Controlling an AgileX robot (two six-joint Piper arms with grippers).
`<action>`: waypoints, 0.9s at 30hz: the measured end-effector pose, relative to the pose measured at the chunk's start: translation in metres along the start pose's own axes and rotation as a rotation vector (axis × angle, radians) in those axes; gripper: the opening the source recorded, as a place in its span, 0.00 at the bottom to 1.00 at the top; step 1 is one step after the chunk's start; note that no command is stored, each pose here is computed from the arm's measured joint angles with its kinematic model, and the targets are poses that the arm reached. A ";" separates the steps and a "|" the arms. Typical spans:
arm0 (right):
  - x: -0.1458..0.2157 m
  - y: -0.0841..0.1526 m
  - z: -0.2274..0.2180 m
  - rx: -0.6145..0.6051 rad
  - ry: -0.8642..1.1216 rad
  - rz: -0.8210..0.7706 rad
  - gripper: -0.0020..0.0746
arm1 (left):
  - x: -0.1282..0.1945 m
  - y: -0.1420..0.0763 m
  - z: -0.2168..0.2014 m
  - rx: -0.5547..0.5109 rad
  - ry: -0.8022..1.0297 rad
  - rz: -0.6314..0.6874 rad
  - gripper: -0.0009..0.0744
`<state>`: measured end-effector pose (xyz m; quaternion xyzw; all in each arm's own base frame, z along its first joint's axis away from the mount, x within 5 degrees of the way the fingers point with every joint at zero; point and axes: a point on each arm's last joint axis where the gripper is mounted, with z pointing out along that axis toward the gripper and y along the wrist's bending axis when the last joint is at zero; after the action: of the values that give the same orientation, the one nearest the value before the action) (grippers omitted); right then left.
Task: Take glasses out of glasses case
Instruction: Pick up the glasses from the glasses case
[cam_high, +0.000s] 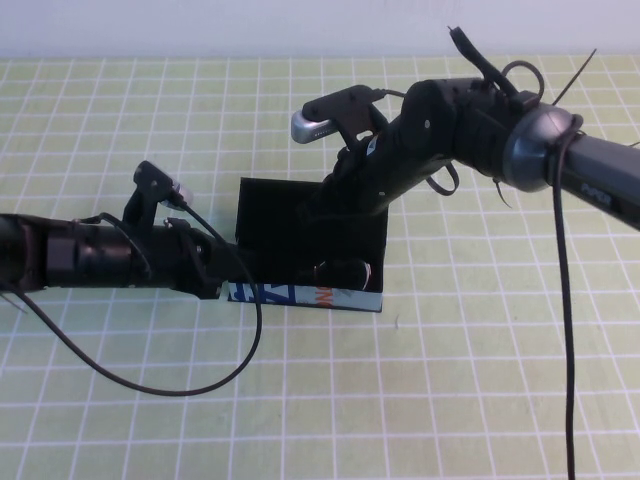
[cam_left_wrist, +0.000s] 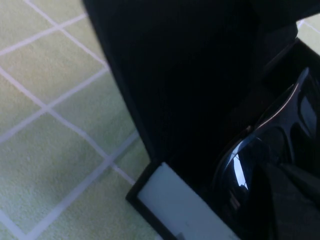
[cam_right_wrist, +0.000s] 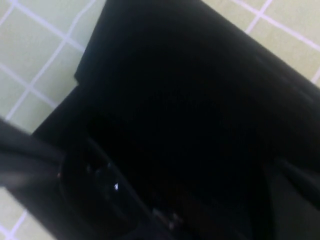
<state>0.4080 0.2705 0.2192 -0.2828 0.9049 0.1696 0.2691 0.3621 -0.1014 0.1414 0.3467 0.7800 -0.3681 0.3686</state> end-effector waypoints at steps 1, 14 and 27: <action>-0.002 -0.001 0.002 -0.007 0.002 0.008 0.01 | 0.000 0.000 0.000 0.000 0.000 0.000 0.01; 0.001 -0.022 0.030 -0.068 0.079 0.116 0.00 | 0.000 -0.001 0.000 0.009 0.005 0.006 0.01; -0.027 -0.007 -0.013 -0.157 0.172 -0.037 0.00 | -0.016 -0.010 -0.008 0.026 -0.051 -0.004 0.01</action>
<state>0.4260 0.2701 0.2436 -0.3332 0.9032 0.2102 0.1703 0.3593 -0.1034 0.1615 0.3404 0.7663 -0.3876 0.3831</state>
